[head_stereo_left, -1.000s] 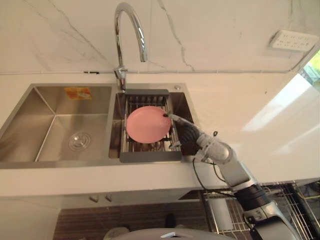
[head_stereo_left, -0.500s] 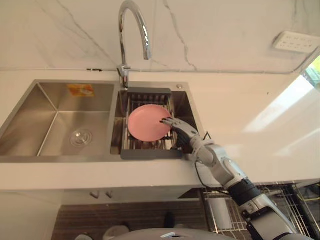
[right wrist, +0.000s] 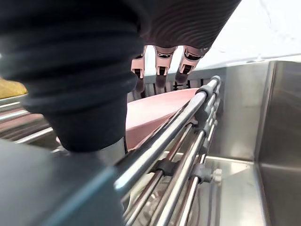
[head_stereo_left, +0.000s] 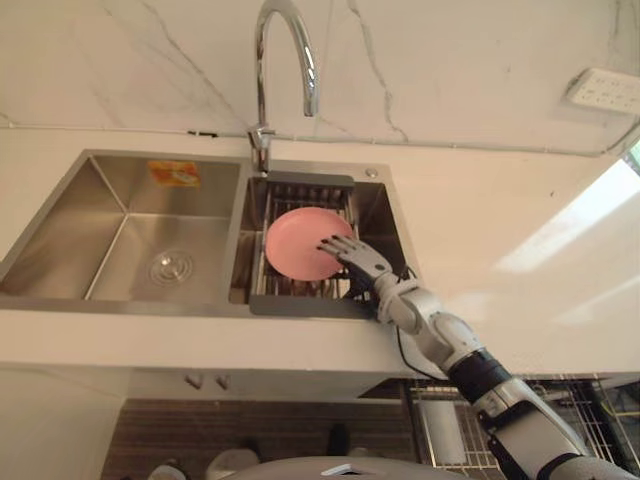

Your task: Walk over to the sink, pick up the cup, carry it to the dishwasher, place the cup inside the dishwasher, then close the dishwasher door

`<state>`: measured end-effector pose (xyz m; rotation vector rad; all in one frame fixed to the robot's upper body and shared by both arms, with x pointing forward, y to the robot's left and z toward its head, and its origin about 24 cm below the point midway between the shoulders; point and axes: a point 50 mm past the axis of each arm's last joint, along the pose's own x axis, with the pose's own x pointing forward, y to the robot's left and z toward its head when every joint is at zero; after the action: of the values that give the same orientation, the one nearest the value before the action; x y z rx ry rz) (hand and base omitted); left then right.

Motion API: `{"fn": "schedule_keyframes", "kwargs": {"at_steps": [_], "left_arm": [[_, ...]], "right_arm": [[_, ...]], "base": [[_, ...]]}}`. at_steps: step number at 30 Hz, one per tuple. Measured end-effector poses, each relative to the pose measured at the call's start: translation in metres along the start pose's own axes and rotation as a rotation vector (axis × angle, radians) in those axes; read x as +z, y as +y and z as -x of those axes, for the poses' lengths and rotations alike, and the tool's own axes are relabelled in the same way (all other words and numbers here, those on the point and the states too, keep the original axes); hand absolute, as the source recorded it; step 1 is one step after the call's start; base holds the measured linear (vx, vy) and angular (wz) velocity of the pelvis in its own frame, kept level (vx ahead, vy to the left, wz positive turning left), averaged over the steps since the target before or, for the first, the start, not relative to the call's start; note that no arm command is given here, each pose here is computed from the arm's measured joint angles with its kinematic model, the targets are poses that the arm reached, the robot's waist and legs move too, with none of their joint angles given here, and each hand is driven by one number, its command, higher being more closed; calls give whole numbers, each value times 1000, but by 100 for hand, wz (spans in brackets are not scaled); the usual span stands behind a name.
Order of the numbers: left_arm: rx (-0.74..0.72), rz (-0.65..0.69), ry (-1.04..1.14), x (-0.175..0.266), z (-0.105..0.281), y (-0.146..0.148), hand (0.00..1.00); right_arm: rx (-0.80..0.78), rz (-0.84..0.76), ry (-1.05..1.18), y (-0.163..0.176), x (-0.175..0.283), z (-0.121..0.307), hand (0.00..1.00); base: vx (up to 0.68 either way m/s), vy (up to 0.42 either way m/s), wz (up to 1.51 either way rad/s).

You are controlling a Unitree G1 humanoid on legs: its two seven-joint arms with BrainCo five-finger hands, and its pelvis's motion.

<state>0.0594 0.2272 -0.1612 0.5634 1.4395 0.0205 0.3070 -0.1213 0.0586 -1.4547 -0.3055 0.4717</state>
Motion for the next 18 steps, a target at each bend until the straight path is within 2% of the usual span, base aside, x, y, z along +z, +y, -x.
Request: {"fn": "schedule_keyframes", "kwargs": {"at_steps": [18], "left_arm": [[-16, 2, -15, -1, -1, 2, 0]], "right_arm": [[-1, 114, -96, 5, 10, -10, 0]], "base": [[-12, 0, 1]]}}
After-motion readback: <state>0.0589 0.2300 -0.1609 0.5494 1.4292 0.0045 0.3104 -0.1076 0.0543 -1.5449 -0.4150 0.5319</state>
